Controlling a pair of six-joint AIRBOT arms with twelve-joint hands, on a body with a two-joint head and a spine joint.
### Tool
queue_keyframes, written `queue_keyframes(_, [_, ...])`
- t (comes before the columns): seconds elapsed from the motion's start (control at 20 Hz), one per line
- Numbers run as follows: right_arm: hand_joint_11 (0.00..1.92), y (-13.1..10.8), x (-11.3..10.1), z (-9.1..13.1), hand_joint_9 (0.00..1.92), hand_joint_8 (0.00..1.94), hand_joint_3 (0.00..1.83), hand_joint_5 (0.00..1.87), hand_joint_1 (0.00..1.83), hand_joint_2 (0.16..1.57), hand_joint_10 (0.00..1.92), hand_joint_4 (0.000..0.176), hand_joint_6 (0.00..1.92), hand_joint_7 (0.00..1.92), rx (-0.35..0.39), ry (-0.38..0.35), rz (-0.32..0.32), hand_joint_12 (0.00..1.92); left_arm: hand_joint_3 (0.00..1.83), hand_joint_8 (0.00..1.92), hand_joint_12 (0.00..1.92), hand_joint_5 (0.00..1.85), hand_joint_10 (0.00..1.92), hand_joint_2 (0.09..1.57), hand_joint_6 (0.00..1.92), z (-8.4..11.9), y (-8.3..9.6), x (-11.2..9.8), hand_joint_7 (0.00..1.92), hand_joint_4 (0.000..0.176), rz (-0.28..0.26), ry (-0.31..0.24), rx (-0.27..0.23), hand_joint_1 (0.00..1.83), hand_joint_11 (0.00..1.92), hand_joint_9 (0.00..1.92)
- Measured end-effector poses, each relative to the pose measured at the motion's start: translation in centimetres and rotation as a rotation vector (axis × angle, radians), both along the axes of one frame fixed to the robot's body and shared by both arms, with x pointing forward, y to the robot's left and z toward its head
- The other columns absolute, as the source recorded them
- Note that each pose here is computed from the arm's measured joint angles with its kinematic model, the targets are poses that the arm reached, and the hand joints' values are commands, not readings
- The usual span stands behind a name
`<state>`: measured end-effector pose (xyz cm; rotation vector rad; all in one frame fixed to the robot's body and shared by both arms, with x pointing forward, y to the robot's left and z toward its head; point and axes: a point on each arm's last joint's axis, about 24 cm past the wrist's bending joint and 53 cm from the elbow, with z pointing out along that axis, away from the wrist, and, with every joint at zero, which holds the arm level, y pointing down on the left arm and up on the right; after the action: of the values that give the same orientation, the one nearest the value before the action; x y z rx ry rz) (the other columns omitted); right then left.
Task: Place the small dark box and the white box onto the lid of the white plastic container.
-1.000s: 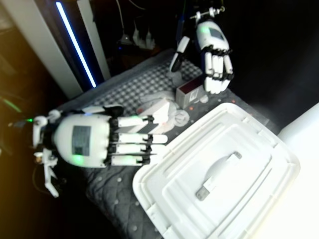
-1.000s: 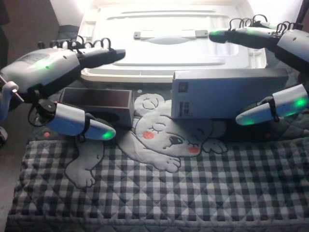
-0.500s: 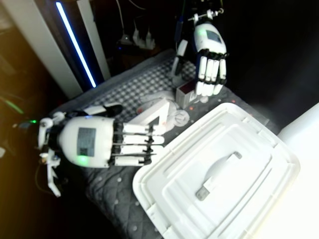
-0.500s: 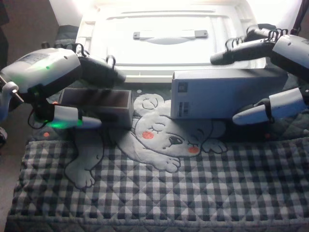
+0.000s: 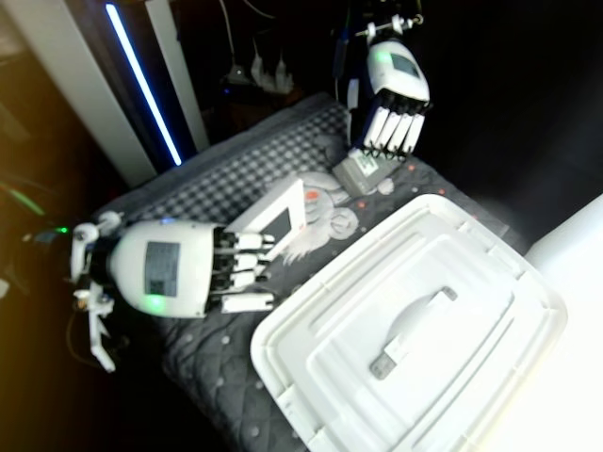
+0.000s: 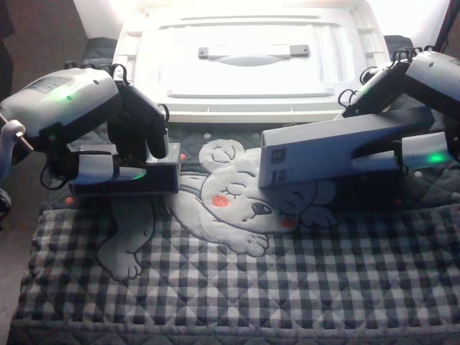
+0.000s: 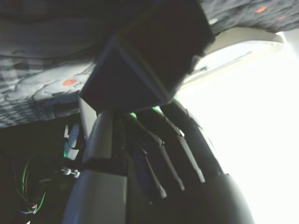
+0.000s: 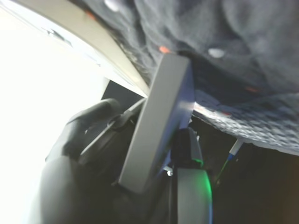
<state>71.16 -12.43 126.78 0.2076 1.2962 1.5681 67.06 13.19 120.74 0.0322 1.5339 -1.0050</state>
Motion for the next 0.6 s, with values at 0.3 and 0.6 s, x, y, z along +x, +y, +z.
queue_keyframes(0.3, [0.7,0.01,-0.04,0.05,1.07,0.79,0.0,1.39,1.31,1.0,1.11,0.0,0.03,1.24,0.001,-0.003,0.001,1.7,0.0,0.89,1.35,0.96,1.14,1.08,0.79,0.0,0.2,0.17,1.11,0.0,0.004,-0.001,-0.001,1.39,0.77,0.96])
queue_keyframes(0.6, [0.75,0.01,-0.13,0.19,1.04,0.69,0.0,1.32,1.29,1.0,1.07,0.0,0.26,1.26,0.003,-0.009,0.003,1.63,0.0,0.43,1.24,0.81,0.64,0.99,0.52,-0.22,-0.17,0.19,0.98,0.0,-0.001,0.003,-0.004,1.34,0.57,0.89])
